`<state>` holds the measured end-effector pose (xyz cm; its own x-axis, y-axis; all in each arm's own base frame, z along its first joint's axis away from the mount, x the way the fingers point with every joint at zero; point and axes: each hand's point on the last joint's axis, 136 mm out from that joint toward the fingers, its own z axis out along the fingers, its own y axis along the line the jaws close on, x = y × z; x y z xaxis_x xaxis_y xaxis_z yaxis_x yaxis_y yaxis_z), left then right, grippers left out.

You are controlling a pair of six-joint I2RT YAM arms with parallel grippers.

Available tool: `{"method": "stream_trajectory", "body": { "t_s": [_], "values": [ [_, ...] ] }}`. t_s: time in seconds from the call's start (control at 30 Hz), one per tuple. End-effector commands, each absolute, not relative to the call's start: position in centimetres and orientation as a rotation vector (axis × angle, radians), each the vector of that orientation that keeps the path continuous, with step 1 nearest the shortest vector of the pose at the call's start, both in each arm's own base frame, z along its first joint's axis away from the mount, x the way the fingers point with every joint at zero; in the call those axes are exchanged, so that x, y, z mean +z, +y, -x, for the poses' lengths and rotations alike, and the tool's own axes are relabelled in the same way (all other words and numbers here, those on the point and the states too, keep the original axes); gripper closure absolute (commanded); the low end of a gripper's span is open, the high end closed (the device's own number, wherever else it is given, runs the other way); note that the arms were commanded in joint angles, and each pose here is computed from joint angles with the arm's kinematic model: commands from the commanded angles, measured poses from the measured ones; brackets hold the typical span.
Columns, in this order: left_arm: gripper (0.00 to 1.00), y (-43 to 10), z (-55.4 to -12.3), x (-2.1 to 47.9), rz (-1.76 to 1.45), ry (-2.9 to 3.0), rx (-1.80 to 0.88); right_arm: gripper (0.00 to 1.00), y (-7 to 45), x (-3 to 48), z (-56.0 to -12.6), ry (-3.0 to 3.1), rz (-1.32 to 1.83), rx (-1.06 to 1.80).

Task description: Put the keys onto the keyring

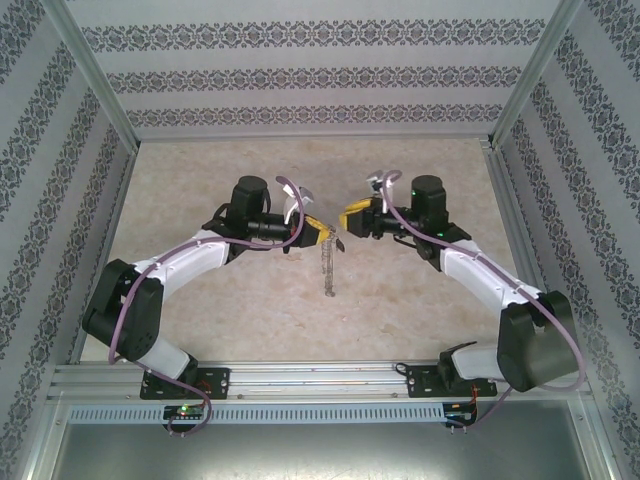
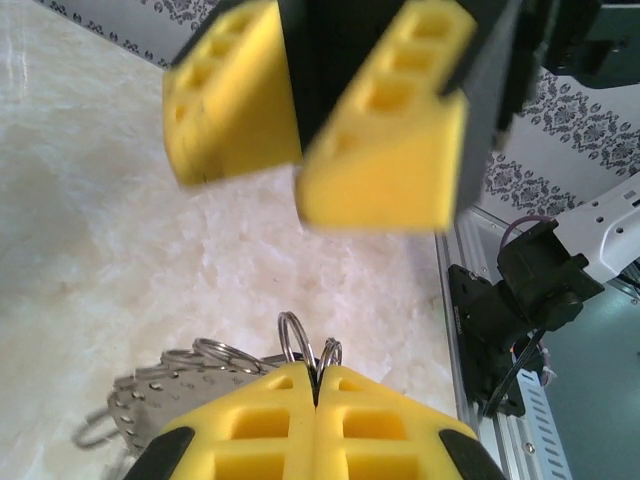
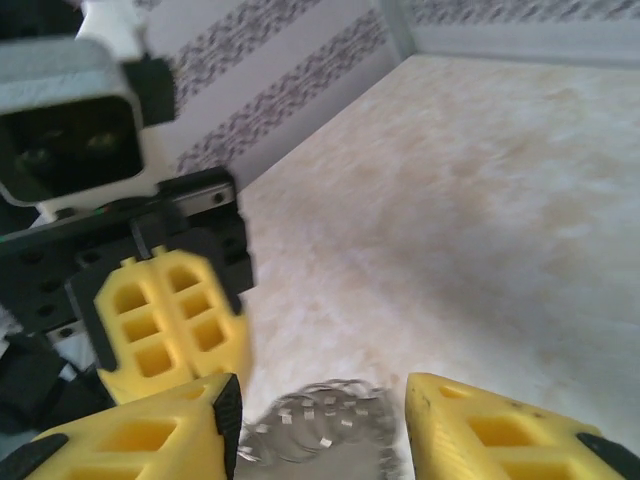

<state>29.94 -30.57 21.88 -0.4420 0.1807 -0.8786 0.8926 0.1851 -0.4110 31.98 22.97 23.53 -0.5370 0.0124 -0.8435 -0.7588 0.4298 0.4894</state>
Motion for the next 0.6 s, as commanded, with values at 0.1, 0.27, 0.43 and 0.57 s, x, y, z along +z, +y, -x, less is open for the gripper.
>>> {"method": "stream_trajectory", "body": {
  "t_s": [0.1,0.27,0.43,0.57],
  "values": [
    [1.00,-30.9,-29.5,24.6,-1.025,1.620,-1.314,0.51,21.5,25.2,-31.9,1.771,0.489,1.204],
    [1.00,-30.8,-29.6,25.7,-0.975,1.566,-1.325,0.50,21.9,24.9,-30.3,1.746,0.481,1.233],
    [1.00,-30.8,-29.3,26.9,-0.932,1.517,-1.367,0.48,22.8,24.1,-28.3,1.737,0.522,1.208],
    [1.00,-30.8,-29.1,27.2,-0.918,1.501,-1.392,0.48,23.1,23.5,-27.5,1.736,0.540,1.198]
  ]
}}
